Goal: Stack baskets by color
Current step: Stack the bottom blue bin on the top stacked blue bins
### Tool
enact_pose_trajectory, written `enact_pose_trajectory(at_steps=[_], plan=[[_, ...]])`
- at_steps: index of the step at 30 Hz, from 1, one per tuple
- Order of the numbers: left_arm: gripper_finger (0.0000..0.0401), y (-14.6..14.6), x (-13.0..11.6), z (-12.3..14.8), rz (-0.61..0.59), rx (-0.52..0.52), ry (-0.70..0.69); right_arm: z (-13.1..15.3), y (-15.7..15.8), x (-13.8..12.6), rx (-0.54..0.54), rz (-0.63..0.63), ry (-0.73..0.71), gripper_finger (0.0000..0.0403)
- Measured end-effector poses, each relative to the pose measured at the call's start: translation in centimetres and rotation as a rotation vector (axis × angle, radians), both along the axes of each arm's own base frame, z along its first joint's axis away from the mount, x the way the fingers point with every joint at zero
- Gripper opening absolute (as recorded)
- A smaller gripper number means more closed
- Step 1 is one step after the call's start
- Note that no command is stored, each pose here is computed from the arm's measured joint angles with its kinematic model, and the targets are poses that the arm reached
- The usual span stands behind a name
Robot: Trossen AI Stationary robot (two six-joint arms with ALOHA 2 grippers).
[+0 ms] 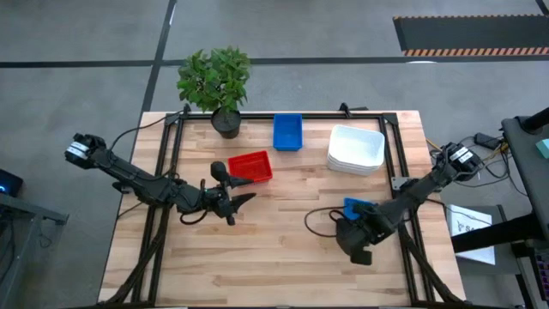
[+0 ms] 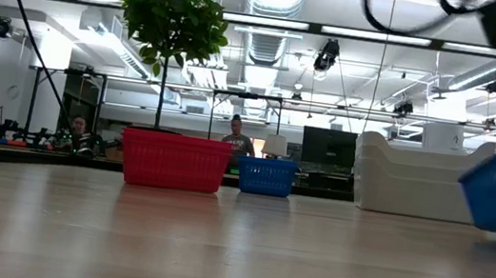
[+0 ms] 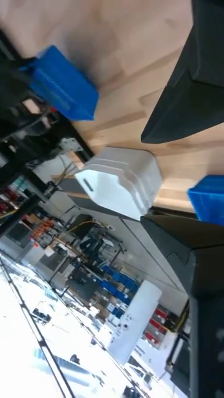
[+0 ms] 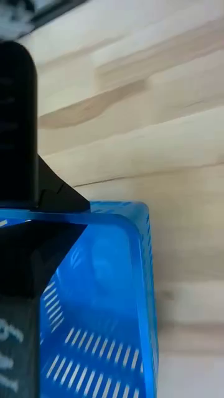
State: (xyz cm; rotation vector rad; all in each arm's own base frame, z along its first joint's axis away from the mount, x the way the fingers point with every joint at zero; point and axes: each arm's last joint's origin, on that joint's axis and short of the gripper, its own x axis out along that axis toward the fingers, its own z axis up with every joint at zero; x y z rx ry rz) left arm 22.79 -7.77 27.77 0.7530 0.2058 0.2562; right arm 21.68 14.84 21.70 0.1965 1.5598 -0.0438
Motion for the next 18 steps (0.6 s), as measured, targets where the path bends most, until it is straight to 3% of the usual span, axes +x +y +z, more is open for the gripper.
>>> enact_pose_trajectory(at_steps=[4, 10, 18], plan=[[0.0184, 0.9, -0.7, -1.1, 0.022, 0.002, 0.019, 2.3, -0.3, 2.8, -0.023, 0.003, -0.076, 0.0009], [0.0184, 1.9, -2.8, 0.2, 0.0, -0.028, -0.063, 5.4, -1.0, 8.1, -0.08, 0.07, -0.233, 0.0009], [0.0184, 3.1, -5.8, 0.8, 0.013, -0.074, -0.171, 7.7, -4.6, 14.1, -0.287, 0.124, -0.271, 0.0009]])
